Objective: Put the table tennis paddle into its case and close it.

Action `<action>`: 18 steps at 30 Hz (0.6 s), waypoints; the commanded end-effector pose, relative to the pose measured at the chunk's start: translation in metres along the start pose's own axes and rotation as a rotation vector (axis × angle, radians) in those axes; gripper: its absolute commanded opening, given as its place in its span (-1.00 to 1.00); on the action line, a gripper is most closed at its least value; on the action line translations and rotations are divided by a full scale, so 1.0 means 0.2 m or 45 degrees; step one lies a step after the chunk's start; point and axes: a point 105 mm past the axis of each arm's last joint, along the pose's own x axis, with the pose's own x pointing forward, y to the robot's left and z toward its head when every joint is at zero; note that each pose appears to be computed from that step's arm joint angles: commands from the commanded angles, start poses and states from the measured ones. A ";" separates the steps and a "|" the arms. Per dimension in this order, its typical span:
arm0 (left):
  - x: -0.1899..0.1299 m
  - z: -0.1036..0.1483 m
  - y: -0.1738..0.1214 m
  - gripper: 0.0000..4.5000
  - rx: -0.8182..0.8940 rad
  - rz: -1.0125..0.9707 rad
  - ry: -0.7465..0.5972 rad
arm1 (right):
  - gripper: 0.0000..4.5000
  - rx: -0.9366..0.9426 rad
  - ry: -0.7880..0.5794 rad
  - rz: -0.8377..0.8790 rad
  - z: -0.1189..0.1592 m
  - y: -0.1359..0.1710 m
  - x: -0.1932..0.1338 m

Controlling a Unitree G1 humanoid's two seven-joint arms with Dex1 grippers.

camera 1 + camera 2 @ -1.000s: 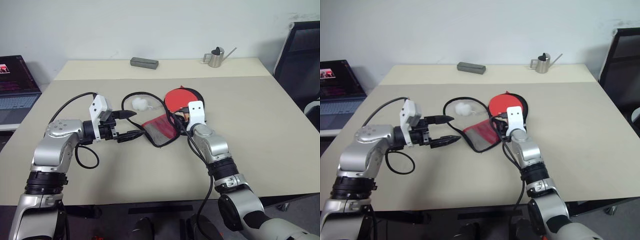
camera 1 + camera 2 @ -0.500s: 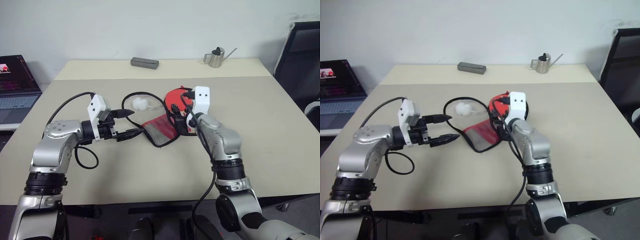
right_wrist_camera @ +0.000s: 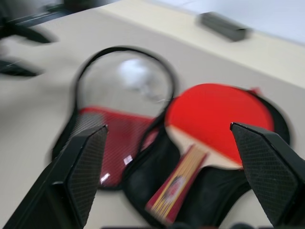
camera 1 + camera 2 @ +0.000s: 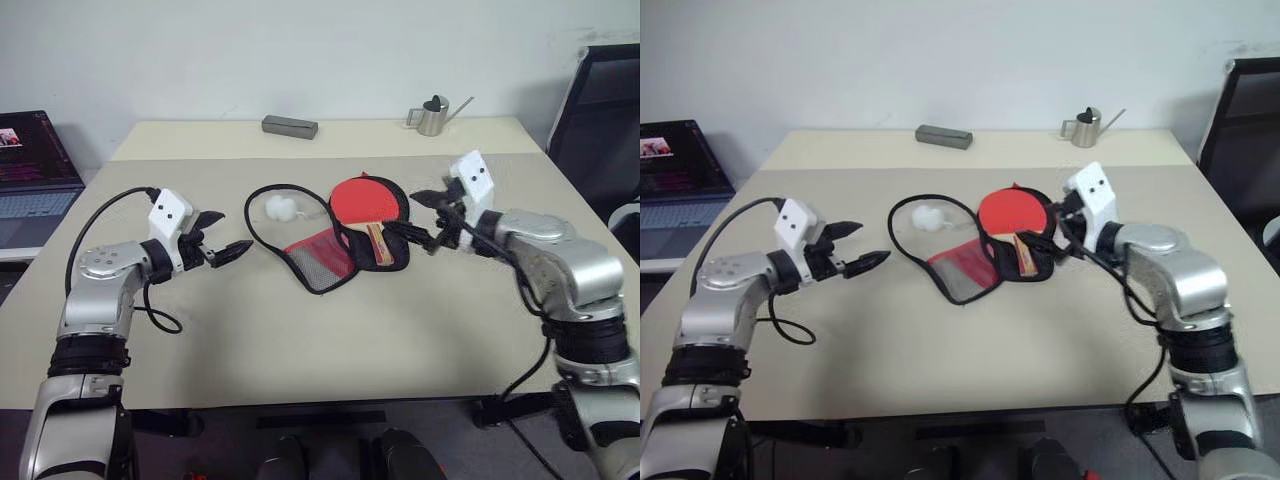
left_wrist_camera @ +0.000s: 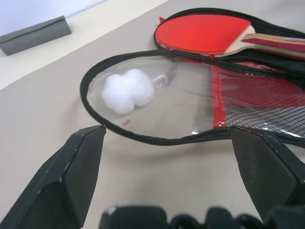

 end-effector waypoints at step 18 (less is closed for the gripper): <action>0.24 -0.21 0.09 1.00 -0.100 0.278 0.185 | 0.99 -0.214 -0.022 0.212 0.18 0.00 -0.23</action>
